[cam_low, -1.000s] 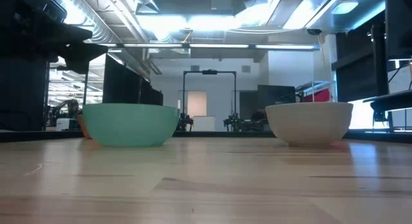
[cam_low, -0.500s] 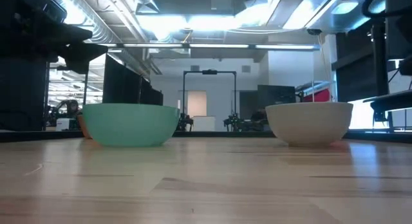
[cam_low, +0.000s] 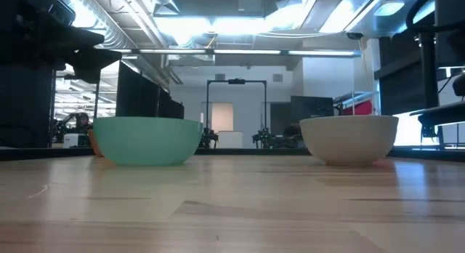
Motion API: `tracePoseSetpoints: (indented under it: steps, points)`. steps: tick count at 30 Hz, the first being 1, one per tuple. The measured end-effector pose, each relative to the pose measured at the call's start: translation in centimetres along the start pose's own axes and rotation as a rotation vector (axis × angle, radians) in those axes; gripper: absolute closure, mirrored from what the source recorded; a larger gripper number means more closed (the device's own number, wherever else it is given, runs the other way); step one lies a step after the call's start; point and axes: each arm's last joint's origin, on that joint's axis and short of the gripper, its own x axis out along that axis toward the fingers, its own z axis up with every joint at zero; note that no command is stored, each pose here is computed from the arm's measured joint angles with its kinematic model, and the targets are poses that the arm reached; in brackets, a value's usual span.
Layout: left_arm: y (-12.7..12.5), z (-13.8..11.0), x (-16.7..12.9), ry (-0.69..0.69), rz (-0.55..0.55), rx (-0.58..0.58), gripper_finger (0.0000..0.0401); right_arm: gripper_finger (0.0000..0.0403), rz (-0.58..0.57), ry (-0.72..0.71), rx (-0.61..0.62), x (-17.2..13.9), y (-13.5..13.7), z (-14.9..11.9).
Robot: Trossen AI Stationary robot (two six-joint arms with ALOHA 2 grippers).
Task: Nest bowls inside each other
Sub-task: Move the pink bowl to the center of the table
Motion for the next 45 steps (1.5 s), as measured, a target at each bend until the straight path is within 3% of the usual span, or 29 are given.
tracePoseSetpoints:
  steps: [6, 12, 21, 27, 35, 45]
  points:
    - [0.0, 0.0, 0.0, 0.000, 0.000, 0.000, 0.0158, 0.0401, 0.076, -0.113, 0.009, -3.8, 0.5, 2.9]
    - [0.0, 0.0, 0.0, -0.001, 0.000, 0.000, 0.0158, 0.0401, 0.032, -0.215, 0.054, -9.0, -2.2, 6.6]
    - [0.0, 0.0, 0.0, 0.000, 0.000, 0.000, 0.0158, 0.0402, -0.069, -0.251, -0.006, -14.5, -5.0, 16.4]
    - [0.0, 0.0, 0.0, -0.001, 0.000, 0.000, 0.0158, 0.0402, -0.134, -0.254, -0.053, -16.6, -8.8, 22.6]
    - [0.0, 0.0, 0.0, 0.000, 0.000, 0.000, 0.0158, 0.0403, -0.137, -0.167, -0.024, -14.0, -13.5, 27.4]
    - [0.0, 0.0, 0.0, -0.001, 0.000, 0.000, 0.0158, 0.0403, -0.116, -0.116, -0.010, -11.0, -16.3, 28.9]
